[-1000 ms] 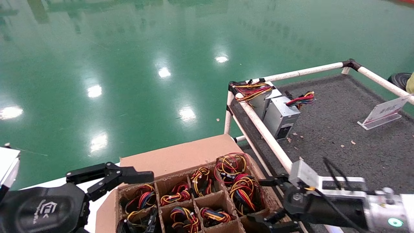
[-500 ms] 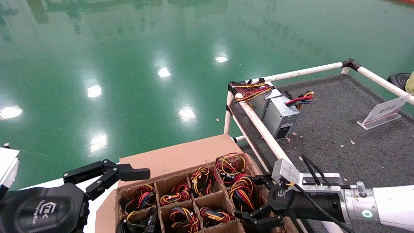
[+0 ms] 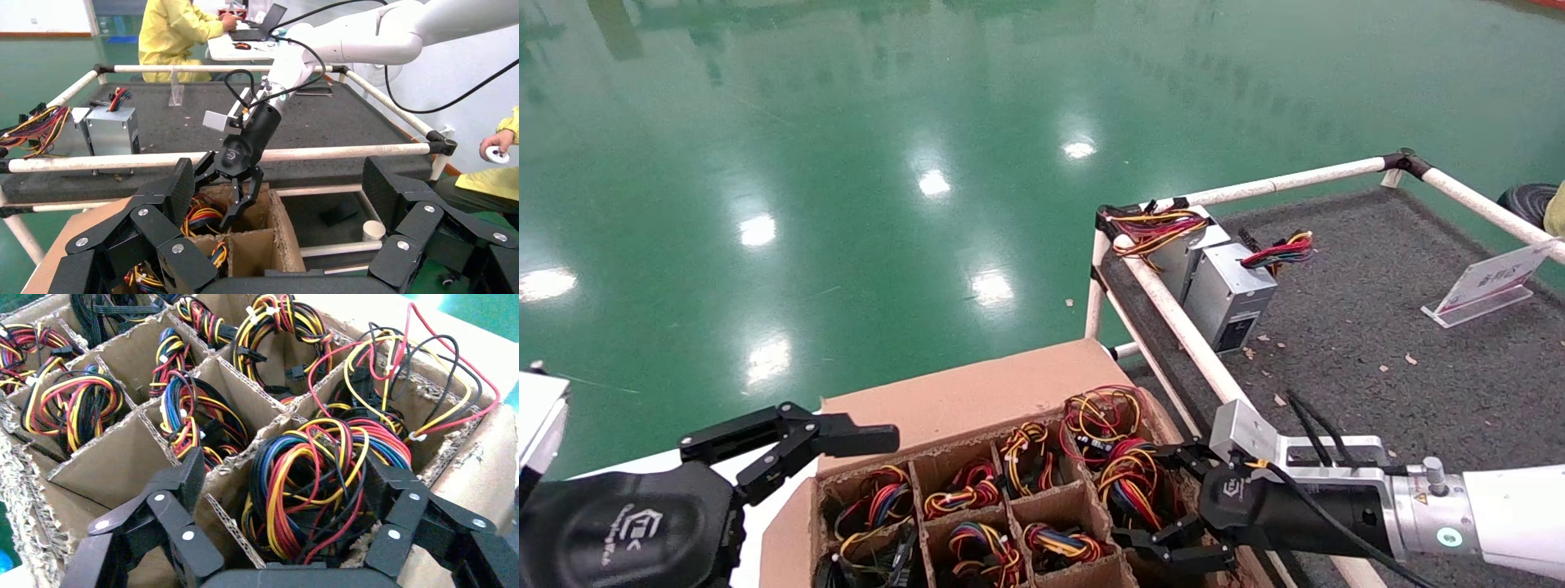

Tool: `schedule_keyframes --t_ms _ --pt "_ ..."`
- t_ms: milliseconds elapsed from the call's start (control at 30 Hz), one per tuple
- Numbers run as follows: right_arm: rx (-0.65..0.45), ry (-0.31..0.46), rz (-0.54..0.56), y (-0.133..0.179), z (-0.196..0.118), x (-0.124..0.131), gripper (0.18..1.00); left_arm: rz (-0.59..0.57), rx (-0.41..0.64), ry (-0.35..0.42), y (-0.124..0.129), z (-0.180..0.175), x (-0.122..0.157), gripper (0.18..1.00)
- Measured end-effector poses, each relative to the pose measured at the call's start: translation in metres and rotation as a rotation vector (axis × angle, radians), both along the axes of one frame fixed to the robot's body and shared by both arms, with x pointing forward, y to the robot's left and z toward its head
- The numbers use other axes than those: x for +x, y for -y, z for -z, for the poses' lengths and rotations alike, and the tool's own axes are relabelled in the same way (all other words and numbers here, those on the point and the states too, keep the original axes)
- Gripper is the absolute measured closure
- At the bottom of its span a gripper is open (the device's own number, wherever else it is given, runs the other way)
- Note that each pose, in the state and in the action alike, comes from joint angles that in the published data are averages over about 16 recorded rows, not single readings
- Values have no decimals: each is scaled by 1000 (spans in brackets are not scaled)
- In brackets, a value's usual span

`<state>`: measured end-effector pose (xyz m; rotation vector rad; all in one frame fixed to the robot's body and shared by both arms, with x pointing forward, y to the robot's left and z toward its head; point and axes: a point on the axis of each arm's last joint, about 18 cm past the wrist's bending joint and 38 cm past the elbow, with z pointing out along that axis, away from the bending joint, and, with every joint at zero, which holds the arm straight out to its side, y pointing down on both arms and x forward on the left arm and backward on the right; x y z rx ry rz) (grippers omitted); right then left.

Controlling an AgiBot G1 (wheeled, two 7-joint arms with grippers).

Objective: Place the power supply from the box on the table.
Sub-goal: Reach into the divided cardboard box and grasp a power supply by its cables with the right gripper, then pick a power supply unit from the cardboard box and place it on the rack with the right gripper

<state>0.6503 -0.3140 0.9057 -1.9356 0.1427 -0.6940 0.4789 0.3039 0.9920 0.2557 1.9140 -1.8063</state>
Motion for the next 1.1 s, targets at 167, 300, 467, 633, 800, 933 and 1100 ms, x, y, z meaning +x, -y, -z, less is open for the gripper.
schedule_keyframes --t_ms 167,300,467,633,800,933,1100 --pt "-1 -1 0 1 1 1 302 0 0 0 0 0 0 184" --pt "-2 -1 0 2 2 2 379 0 0 0 0 0 0 184" --pt "-3 1 2 3 2 3 490 0 0 0 0 0 0 184" --pt "-7 3 5 5 3 4 606 0 0 0 0 0 0 184" --pt "-10 4 8 7 5 4 718 0 0 0 0 0 0 184" --pt "-7 4 6 7 5 4 804 0 0 0 0 0 0 184" --pt "1 11 2 8 1 3 881 0 0 0 0 0 0 184"
